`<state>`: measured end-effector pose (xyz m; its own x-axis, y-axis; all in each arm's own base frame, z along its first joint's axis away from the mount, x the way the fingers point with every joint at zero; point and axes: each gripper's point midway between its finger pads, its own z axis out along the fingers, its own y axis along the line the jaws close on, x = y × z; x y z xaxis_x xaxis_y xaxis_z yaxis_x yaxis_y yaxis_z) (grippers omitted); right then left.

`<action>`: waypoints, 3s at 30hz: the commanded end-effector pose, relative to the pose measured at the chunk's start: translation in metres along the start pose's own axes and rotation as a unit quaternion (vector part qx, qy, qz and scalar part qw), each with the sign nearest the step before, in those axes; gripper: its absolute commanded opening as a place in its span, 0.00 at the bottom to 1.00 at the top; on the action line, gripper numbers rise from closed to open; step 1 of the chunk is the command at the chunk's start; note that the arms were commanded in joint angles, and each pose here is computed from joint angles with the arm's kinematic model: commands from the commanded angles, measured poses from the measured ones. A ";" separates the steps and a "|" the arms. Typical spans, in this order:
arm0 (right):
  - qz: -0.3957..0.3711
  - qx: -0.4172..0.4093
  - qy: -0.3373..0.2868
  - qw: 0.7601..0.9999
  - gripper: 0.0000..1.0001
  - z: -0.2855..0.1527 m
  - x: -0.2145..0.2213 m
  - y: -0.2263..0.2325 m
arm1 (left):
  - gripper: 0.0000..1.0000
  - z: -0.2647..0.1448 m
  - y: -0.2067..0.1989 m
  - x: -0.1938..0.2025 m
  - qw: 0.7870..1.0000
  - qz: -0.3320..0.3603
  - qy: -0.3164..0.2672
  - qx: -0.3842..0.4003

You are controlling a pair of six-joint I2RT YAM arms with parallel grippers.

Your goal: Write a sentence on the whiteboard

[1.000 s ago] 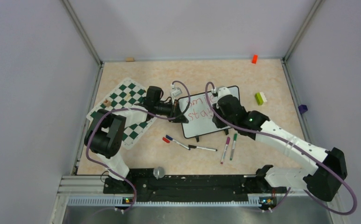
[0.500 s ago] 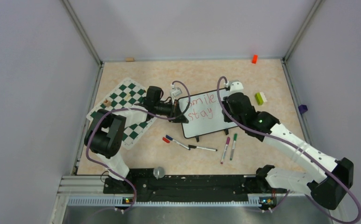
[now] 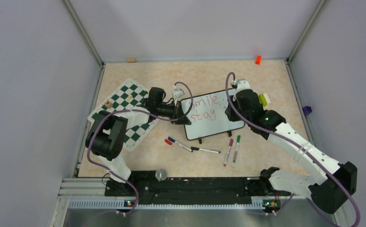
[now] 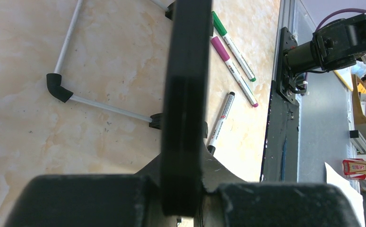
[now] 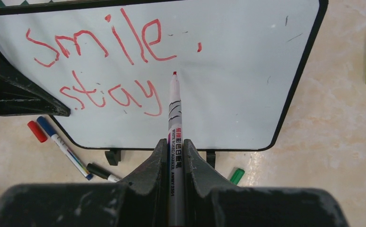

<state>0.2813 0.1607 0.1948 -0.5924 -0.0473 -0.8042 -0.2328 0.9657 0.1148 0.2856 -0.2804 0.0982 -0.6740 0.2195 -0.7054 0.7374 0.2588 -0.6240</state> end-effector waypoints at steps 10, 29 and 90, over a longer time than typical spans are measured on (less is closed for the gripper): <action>0.028 -0.043 -0.027 0.998 0.00 -0.004 -0.014 0.010 | 0.00 -0.017 0.032 0.004 0.996 -0.022 0.005 -0.089; 0.032 -0.027 -0.047 0.998 0.00 0.001 -0.028 0.002 | 0.00 -0.016 0.029 0.003 0.997 -0.034 0.001 -0.068; 0.038 -0.044 -0.018 0.998 0.00 0.001 -0.018 0.010 | 0.00 -0.017 0.028 0.002 0.997 -0.029 0.000 -0.068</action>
<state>0.2773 0.1718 0.1797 -0.6431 0.0100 -0.7657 -0.2564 0.9394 0.2276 0.2896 -0.2707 0.0979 -0.6904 0.2091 -0.6926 0.7214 0.2711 -0.6373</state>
